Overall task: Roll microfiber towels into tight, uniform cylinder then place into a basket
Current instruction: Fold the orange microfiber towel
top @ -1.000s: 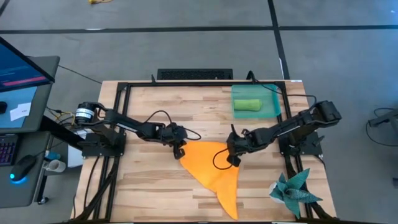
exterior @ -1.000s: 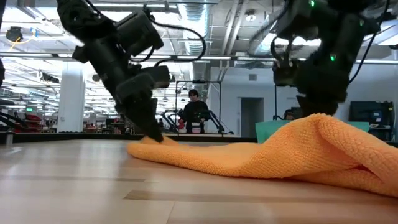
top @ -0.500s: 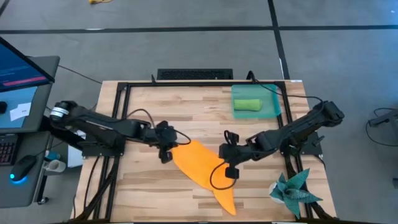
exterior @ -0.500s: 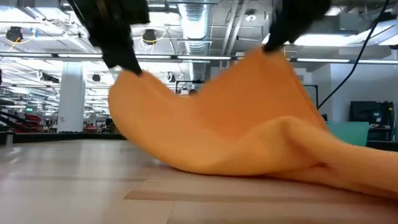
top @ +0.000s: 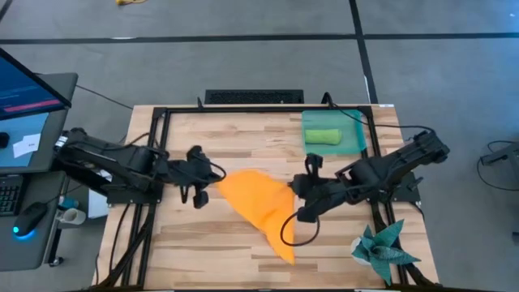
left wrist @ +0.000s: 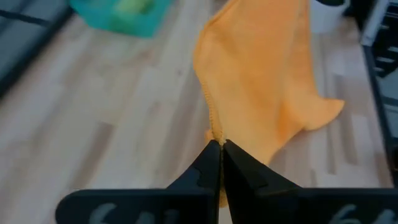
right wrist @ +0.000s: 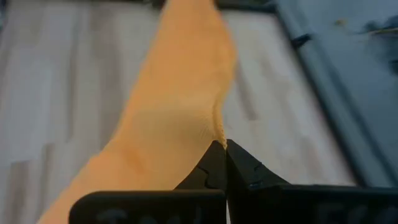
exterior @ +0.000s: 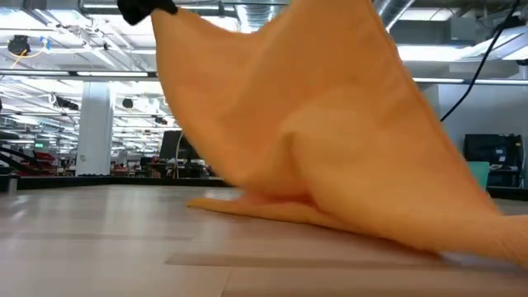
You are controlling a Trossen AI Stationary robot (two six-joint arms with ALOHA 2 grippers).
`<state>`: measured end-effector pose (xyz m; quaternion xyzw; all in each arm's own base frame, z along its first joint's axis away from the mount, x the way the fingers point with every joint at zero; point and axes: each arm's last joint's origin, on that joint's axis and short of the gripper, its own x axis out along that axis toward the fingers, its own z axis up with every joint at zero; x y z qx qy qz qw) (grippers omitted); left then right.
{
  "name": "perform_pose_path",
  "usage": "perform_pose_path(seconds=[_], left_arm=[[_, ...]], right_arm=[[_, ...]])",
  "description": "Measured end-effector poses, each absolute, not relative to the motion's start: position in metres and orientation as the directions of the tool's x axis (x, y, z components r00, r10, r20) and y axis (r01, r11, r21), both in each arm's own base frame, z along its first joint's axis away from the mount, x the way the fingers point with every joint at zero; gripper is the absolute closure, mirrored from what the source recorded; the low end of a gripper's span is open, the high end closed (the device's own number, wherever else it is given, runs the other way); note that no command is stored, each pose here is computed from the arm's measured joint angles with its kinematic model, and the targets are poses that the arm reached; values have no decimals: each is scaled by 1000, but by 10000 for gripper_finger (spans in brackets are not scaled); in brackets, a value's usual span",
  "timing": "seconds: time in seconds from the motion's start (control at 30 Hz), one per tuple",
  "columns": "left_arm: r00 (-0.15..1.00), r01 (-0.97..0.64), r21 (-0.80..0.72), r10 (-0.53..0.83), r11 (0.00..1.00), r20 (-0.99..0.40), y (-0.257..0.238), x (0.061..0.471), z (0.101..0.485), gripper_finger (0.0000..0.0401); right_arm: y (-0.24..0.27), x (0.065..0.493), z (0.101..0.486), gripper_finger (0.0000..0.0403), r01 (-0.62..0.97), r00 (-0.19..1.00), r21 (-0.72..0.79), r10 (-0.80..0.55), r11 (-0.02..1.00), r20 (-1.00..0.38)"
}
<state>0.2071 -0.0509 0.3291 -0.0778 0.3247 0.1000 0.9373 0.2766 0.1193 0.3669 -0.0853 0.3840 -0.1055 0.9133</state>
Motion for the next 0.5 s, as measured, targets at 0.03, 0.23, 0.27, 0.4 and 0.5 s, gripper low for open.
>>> perform_pose_path(seconds=[0.03,0.23,0.27,0.4,0.5], left_arm=[[769,-257,-62,165,964,-617,-50,205,334,401],[763,-394,32,346,919,-546,-42,197,366,401],[759,-417,49,377,908,-531,-40,196,371,401],[725,-482,168,499,860,-475,-29,190,389,401],[713,-474,277,549,836,-437,-21,189,402,401]], right_arm=[[118,275,373,395,149,687,-257,-286,955,-668],[105,275,396,398,338,692,-434,-533,835,-487],[102,276,398,396,352,687,-444,-550,824,-475],[87,281,400,394,377,656,-480,-594,792,-465],[73,285,400,399,387,630,-516,-628,764,-457]])
